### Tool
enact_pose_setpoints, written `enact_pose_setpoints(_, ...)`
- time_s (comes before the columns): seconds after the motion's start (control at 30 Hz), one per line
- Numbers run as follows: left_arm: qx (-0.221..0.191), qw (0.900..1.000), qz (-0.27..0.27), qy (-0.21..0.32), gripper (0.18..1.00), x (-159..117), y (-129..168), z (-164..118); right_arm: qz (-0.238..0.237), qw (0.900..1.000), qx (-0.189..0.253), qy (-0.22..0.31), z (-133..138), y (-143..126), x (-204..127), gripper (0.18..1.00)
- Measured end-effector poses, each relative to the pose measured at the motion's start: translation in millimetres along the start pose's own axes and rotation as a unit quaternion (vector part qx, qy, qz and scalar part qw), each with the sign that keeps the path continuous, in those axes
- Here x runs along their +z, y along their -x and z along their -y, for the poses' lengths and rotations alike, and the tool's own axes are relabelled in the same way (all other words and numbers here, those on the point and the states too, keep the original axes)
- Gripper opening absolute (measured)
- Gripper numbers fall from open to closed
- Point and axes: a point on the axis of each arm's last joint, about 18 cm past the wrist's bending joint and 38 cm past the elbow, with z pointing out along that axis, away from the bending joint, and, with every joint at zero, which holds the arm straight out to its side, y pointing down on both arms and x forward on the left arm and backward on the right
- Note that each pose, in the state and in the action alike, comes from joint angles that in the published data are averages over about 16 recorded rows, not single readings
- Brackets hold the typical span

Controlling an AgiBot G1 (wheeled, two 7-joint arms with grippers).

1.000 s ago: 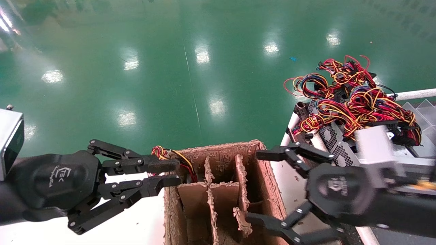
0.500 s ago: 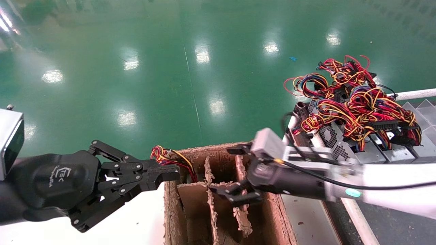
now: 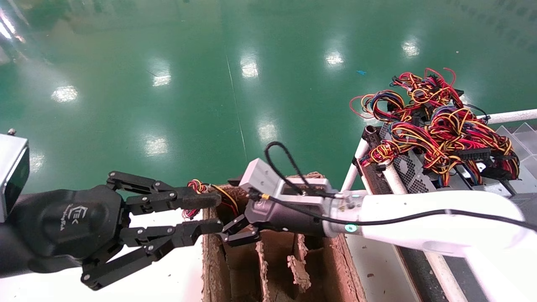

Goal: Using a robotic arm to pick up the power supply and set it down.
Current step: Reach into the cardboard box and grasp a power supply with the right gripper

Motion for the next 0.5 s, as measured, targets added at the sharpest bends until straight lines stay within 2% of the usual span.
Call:
enact_pose_setpoints(0.17, 0.000, 1.0000, 0.000, 0.000, 0.368, 0, 0, 0, -0.005, 1.000, -0.002, -0.001, 2, 4, 20, 0.961)
enact_pose_setpoints(0.5, 0.000, 1.0000, 0.000, 0.000, 0.589, 0, 0, 0, -0.015, 1.000, -0.002, -0.003, 4, 7, 45, 0.830)
